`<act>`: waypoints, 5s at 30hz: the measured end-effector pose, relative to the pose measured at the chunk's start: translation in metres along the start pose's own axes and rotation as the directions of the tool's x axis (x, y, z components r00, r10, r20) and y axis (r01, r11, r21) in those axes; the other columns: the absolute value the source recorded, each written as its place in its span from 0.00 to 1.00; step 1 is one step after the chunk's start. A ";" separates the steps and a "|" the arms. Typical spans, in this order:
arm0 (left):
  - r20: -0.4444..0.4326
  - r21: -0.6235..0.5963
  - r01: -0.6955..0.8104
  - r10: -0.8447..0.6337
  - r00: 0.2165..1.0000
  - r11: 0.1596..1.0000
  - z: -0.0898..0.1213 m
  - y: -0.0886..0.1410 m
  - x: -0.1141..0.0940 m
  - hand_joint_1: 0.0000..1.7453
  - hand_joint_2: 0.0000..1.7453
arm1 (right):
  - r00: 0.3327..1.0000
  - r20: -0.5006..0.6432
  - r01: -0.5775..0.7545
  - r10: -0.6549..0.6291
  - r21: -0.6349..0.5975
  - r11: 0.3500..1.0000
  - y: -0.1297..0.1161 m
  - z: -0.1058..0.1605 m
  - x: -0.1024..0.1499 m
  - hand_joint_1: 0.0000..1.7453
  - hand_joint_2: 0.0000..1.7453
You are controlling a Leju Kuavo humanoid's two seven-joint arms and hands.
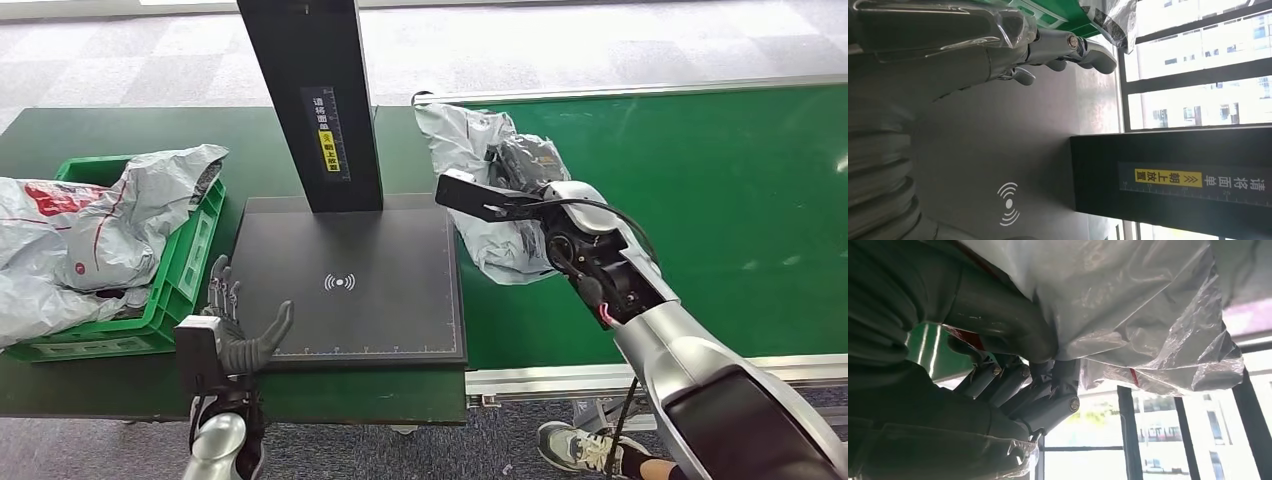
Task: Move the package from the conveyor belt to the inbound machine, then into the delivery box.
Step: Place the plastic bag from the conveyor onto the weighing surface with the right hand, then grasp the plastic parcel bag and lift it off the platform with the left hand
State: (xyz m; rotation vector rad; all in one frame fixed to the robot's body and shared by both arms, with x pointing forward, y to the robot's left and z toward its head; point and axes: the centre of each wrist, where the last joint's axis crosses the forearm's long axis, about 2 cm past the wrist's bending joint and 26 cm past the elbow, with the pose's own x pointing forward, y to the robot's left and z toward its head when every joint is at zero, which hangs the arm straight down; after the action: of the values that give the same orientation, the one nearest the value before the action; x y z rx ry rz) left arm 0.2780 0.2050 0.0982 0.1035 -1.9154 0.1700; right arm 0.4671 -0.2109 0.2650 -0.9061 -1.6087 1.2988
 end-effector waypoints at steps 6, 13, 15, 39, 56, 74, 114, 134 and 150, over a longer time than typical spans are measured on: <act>0.013 0.013 -0.008 0.008 1.000 1.000 -0.001 0.002 0.000 0.00 1.00 | 0.985 0.140 0.125 -0.102 -0.166 0.978 -0.012 0.001 0.021 1.00 1.00; 0.050 0.055 -0.046 0.043 0.998 0.997 -0.010 0.001 0.004 0.00 1.00 | 0.914 0.332 0.226 -0.232 0.057 0.972 0.005 -0.004 0.060 1.00 1.00; 0.062 0.084 -0.063 0.058 0.996 0.994 -0.016 0.000 0.006 0.00 1.00 | 0.884 0.361 0.247 -0.296 0.176 0.953 0.020 -0.005 0.077 1.00 1.00; 0.036 0.148 -0.160 0.156 0.987 0.976 -0.034 -0.020 0.004 0.00 1.00 | 0.928 0.131 0.244 -0.350 0.494 0.834 0.109 0.017 0.109 1.00 1.00; 0.030 0.091 -0.160 0.158 0.987 0.983 -0.031 -0.029 0.003 0.00 1.00 | 0.674 0.273 0.633 -0.687 0.265 0.727 0.104 0.019 0.090 0.00 1.00; -0.068 -0.207 0.319 -0.338 0.939 0.925 -0.027 -0.051 -0.013 0.00 1.00 | 0.455 0.408 0.874 -0.792 -0.033 0.485 0.092 0.032 0.081 0.00 1.00; -0.079 -0.415 0.566 -0.648 0.757 0.712 -0.025 -0.062 -0.035 0.87 1.00 | -0.374 -0.031 0.868 -0.927 0.340 -0.362 0.112 0.041 0.089 0.00 0.00; -0.087 -0.341 0.508 -0.565 0.821 0.791 -0.018 -0.057 -0.030 1.00 1.00 | 0.503 -0.008 0.864 -0.864 -0.008 0.504 0.097 0.037 0.078 0.00 0.00; 0.111 -0.039 0.321 -0.316 0.942 0.946 -0.029 -0.048 -0.001 1.00 1.00 | 0.462 0.029 0.885 -0.886 0.044 0.463 0.100 0.042 0.064 0.00 0.00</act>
State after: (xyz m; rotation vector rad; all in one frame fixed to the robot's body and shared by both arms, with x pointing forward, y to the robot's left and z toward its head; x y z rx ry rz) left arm 0.3125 0.1629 0.1104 0.3886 -1.9757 -0.1105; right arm 0.4068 -0.1480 0.1741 0.0932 -1.7053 0.5487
